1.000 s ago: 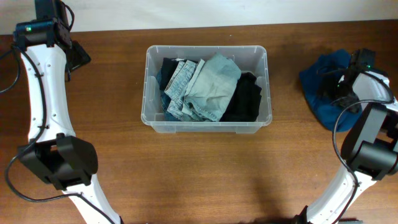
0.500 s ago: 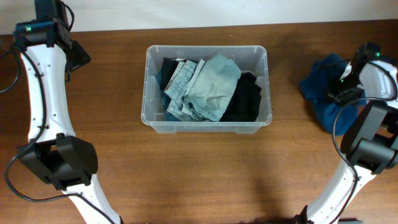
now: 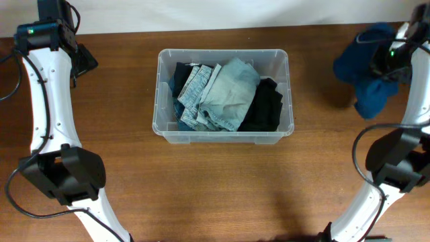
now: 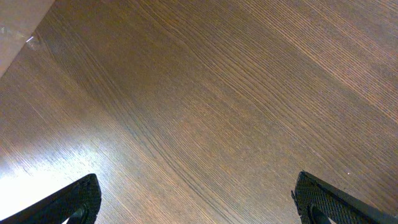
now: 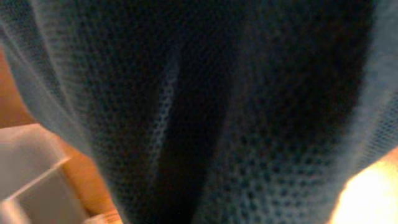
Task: Pack container
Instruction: 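Lift the teal shirt with the right gripper and carry over the bin, then lower the teal shirt into the bin and release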
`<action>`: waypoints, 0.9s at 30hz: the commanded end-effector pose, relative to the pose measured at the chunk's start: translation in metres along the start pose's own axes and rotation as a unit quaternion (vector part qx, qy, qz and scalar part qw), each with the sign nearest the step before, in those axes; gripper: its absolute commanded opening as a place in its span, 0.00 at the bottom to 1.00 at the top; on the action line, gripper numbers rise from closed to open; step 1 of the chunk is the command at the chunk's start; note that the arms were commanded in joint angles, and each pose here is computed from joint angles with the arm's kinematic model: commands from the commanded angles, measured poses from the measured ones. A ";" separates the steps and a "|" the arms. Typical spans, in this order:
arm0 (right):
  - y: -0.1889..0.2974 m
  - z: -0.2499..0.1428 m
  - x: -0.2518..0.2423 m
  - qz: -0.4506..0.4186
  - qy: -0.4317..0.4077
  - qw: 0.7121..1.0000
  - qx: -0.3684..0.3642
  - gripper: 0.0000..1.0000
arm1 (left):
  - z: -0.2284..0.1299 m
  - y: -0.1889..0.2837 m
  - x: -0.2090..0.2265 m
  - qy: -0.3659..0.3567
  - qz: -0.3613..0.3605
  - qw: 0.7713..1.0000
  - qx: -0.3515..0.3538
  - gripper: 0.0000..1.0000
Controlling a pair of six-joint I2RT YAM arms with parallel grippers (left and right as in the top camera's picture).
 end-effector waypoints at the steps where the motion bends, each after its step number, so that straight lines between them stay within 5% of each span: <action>1: 0.058 -0.016 0.047 0.063 0.057 0.995 -0.058 0.04 | 0.000 -0.002 0.001 0.000 0.004 1.000 0.001 0.99; 14: 0.076 -0.119 0.187 0.138 0.246 0.958 -0.045 0.04 | 0.000 -0.002 0.001 0.000 0.004 1.000 0.001 0.99; 27: 0.036 -0.207 0.250 0.086 0.358 0.929 -0.013 0.04 | 0.000 -0.002 0.001 0.000 0.004 1.000 0.001 0.99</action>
Point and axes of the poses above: each gripper's point midway between its finger pads, its own y axis back along the fingers, its own x axis along the line the jaws close on, z = x × y, the point moved 9 cm from there along y, back along the fingers, and after that the axes turned 13 degrees about -y, right-handed, at the moved point
